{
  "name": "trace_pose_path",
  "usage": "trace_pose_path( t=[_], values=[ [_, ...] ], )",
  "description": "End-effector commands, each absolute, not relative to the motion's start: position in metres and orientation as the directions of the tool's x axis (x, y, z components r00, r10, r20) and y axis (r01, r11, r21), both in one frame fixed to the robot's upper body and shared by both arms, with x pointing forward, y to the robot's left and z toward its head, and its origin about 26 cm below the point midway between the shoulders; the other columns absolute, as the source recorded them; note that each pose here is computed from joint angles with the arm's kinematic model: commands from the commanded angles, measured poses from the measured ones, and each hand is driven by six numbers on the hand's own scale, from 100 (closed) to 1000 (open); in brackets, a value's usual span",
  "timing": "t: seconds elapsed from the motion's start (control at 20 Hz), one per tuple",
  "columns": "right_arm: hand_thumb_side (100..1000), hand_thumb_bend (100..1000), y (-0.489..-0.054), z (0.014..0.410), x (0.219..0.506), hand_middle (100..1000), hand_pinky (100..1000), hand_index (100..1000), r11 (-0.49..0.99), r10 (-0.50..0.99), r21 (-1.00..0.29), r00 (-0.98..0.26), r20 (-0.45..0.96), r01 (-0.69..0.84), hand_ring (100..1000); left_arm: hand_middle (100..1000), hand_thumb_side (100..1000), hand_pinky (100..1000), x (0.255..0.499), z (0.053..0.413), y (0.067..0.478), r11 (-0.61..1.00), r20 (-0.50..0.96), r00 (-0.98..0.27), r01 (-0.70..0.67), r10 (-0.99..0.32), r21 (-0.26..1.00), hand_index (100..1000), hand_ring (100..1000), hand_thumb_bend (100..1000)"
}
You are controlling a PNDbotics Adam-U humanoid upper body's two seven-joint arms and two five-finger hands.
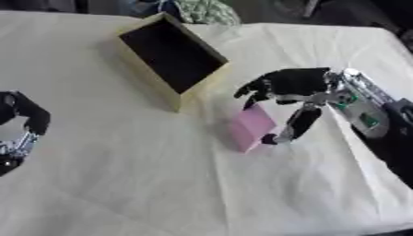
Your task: Pick up objects on the table and place them in the box.
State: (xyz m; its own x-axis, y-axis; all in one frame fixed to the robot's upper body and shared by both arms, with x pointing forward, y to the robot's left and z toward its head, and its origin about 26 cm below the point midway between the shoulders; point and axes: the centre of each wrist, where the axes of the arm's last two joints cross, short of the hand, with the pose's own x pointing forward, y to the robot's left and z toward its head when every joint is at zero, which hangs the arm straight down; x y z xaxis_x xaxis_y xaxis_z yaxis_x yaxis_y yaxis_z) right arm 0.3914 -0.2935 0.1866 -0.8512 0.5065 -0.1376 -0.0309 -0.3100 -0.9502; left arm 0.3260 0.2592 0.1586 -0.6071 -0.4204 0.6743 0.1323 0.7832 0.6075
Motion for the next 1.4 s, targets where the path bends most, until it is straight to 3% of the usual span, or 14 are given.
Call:
trace_pose_path(
  t=[0.05, 1.4],
  values=[
    [430, 374, -0.299, 0.2, 0.39, 895, 851, 629, -0.345, 0.492, -0.939, -0.85, -0.188, 0.008, 878, 454, 620, 655, 0.326, 0.167, 0.259, 0.779, 0.655, -0.627, 0.121, -0.421, 0.616, 556, 544, 335],
    [299, 581, -0.315, 0.287, 0.377, 925, 867, 643, -0.3, 0.535, -0.929, -0.768, -0.354, 0.219, 894, 453, 618, 655, 0.326, 0.17, 0.256, 0.771, 0.649, -0.639, 0.134, -0.413, 0.623, 555, 544, 335]
  ],
)
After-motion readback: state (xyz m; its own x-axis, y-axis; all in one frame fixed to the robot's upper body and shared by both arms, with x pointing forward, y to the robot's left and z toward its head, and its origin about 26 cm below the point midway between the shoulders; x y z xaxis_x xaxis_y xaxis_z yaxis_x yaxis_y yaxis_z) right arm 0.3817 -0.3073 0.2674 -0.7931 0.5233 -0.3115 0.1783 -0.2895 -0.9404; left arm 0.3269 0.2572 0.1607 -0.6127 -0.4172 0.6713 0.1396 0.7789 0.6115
